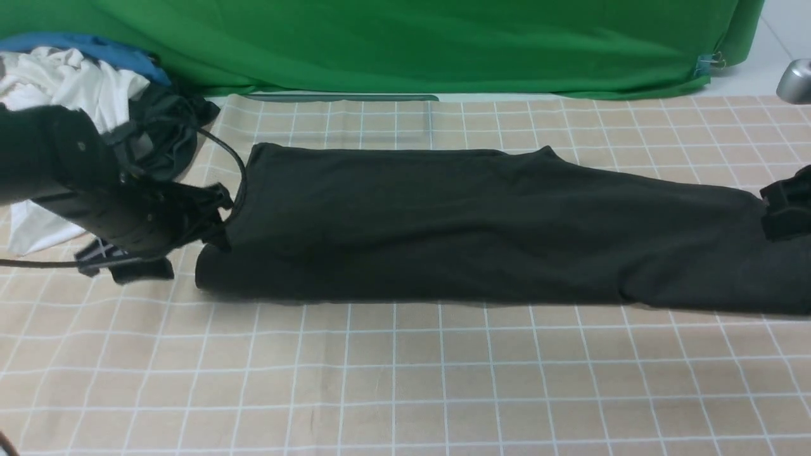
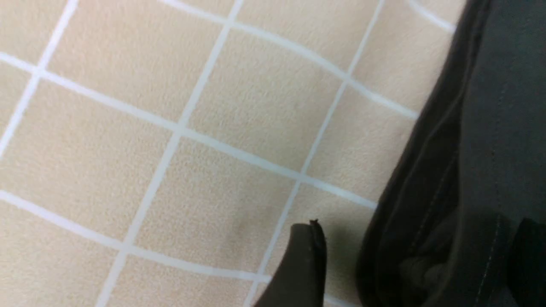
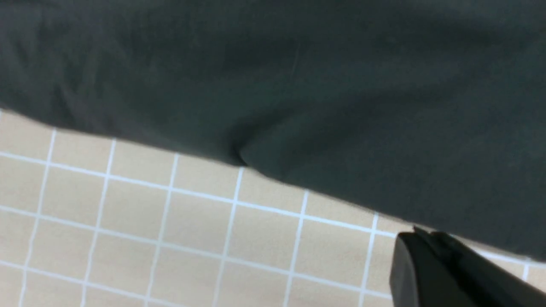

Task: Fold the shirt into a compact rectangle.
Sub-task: 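Pull the folded dark garment lengthwise by its ends to straighten it flat on the table, then fold the right end of the dark garment over onto its left end with the right gripper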

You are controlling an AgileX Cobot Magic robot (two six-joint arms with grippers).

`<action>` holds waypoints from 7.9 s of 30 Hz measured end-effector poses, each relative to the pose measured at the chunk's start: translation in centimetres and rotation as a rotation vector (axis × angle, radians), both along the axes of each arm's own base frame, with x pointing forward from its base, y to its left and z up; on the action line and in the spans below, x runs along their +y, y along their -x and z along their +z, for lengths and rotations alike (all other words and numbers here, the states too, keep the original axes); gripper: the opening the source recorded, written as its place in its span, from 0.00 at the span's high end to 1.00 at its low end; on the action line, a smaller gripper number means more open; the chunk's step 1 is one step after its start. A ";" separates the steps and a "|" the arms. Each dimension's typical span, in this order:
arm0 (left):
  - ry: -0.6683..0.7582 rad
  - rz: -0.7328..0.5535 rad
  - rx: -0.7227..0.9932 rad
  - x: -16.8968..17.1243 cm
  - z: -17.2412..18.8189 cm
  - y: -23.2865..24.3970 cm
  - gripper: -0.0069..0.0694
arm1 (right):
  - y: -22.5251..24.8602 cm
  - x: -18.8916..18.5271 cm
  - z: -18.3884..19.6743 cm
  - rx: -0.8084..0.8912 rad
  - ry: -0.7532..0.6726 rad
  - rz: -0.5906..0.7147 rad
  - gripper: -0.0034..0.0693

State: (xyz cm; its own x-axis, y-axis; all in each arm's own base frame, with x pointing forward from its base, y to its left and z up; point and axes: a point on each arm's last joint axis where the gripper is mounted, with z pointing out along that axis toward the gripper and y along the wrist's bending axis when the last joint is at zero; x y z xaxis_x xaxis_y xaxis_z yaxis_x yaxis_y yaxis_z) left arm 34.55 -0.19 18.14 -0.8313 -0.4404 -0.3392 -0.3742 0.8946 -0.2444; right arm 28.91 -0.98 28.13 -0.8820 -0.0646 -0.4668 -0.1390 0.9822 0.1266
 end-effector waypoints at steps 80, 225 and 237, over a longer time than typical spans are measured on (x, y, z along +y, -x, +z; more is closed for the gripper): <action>-0.181 -0.077 0.216 1.2 5.4 3.8 0.49 | -3.6 -8.1 -6.1 0.423 0.040 -0.312 0.55; 0.056 -0.308 -0.270 -5.9 14.7 13.2 0.89 | -7.4 33.6 -1.0 0.021 -0.436 0.334 0.82; 0.058 -0.310 -0.271 -5.9 14.7 13.2 0.89 | -9.5 35.1 -5.5 0.008 -0.509 0.197 0.44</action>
